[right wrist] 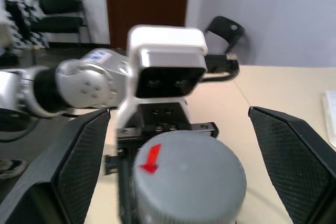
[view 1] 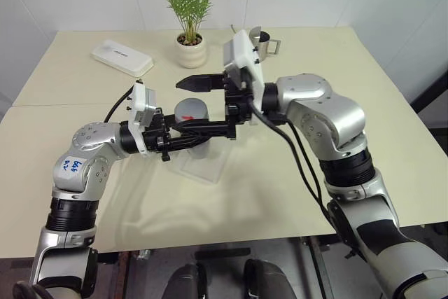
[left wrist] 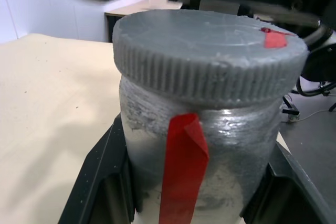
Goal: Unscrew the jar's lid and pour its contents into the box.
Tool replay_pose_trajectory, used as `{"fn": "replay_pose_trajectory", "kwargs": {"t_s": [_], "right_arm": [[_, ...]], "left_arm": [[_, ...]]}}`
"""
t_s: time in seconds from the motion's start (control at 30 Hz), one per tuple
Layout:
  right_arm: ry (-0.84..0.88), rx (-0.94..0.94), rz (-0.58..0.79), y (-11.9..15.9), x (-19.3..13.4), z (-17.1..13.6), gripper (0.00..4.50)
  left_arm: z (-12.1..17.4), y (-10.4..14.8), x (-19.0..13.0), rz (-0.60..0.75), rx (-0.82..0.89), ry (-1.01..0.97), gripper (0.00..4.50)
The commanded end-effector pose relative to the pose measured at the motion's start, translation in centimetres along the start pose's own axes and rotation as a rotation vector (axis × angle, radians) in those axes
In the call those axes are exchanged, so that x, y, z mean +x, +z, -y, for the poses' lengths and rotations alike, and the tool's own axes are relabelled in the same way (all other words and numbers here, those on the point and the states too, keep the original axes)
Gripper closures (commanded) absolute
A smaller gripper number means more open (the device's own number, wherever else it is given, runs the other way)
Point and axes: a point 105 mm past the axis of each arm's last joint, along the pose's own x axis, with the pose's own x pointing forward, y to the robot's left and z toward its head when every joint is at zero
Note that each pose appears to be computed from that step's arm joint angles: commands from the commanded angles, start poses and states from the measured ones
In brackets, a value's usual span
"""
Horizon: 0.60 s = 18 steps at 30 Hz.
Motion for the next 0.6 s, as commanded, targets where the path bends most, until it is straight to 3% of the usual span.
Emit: {"fn": "replay_pose_trajectory", "kwargs": {"t_s": [0.03, 0.37, 0.6], "right_arm": [[-0.076, -0.037, 0.006, 0.5, 0.4, 0.9, 0.05], [-0.124, -0.055, 0.003, 1.0, -1.2, 2.9, 0.05], [-0.111, -0.052, 0.017, 0.8, -4.3, 3.4, 0.05]], "left_arm": [[0.6, 1.2, 0.3, 0.039, 0.035, -0.019, 2.57], [0.8, 1.4, 0.1, 0.049, 0.039, -0.010, 2.57], [1.4, 1.3, -0.1, 0.044, 0.026, -0.039, 2.57]]}}
